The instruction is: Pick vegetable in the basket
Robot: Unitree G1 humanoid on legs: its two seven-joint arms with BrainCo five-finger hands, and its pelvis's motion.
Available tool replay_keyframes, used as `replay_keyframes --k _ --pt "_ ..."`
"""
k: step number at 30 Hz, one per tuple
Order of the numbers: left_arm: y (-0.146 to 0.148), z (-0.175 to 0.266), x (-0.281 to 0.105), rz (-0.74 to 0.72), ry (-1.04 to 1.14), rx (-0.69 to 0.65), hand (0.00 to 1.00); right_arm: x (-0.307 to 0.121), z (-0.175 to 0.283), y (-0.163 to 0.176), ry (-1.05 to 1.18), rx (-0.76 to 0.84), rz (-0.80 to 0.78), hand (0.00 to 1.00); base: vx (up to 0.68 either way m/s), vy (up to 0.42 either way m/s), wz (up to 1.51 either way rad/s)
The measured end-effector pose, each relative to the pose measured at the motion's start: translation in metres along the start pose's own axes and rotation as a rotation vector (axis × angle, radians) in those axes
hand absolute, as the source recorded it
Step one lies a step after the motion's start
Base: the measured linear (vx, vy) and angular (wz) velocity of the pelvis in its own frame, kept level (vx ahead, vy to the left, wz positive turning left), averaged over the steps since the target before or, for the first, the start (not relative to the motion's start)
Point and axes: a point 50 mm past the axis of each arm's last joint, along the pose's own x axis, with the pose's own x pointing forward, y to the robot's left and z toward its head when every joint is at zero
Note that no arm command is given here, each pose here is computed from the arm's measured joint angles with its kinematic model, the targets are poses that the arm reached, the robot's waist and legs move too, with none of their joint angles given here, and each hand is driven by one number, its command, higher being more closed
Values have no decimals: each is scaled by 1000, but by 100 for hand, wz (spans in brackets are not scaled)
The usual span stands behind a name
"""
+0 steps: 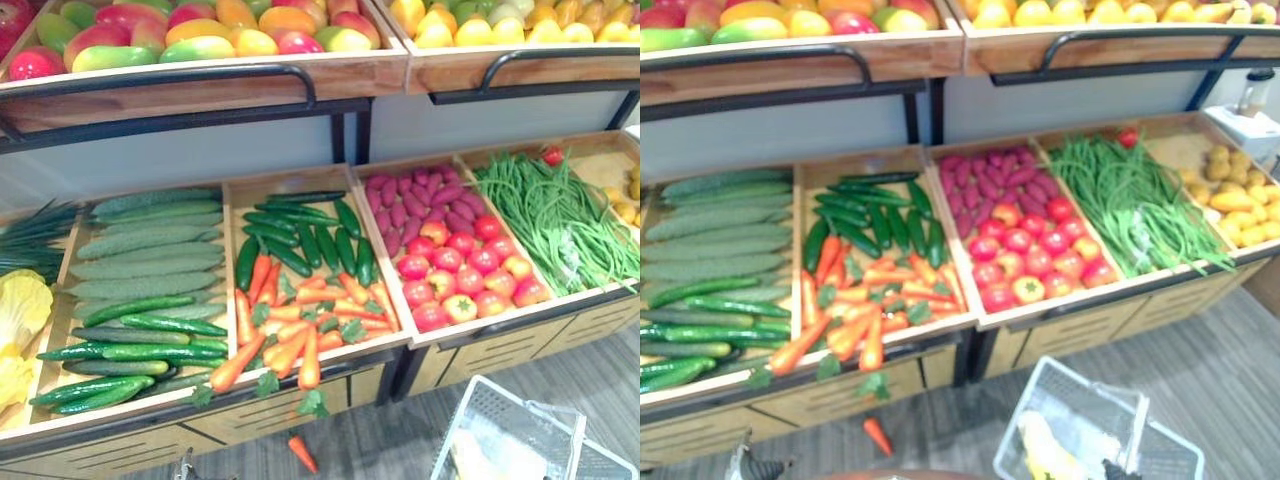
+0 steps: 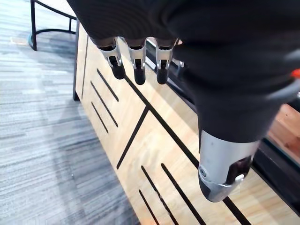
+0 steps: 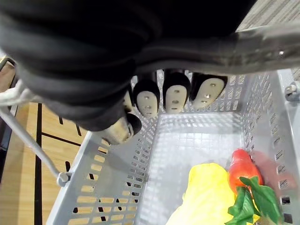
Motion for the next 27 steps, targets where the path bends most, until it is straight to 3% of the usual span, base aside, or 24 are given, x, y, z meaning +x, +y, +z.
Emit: replay_keyframes --k 4,8,11,17,25,27 --pt "-23 -24 -12 -157 135 -21 0 1 2 1 0 13 1 100 -12 -20 -15" --pt "-35 -62 -31 -277 432 -200 0 3 4 1 36 55 8 100 -26 -37 -26" --pt "-33 -66 -29 -306 505 -278 0 3 6 6 37 20 41 100 -29 -52 -26" --pt "-39 -37 -12 -355 431 -353 0 6 8 7 67 8 88 100 5 -37 -19" --pt "-46 8 6 -451 216 -206 0 3 13 17 43 63 110 100 -116 15 -65" --pt "-50 23 7 -461 162 -225 0 1 20 24 18 94 124 100 -253 41 -101"
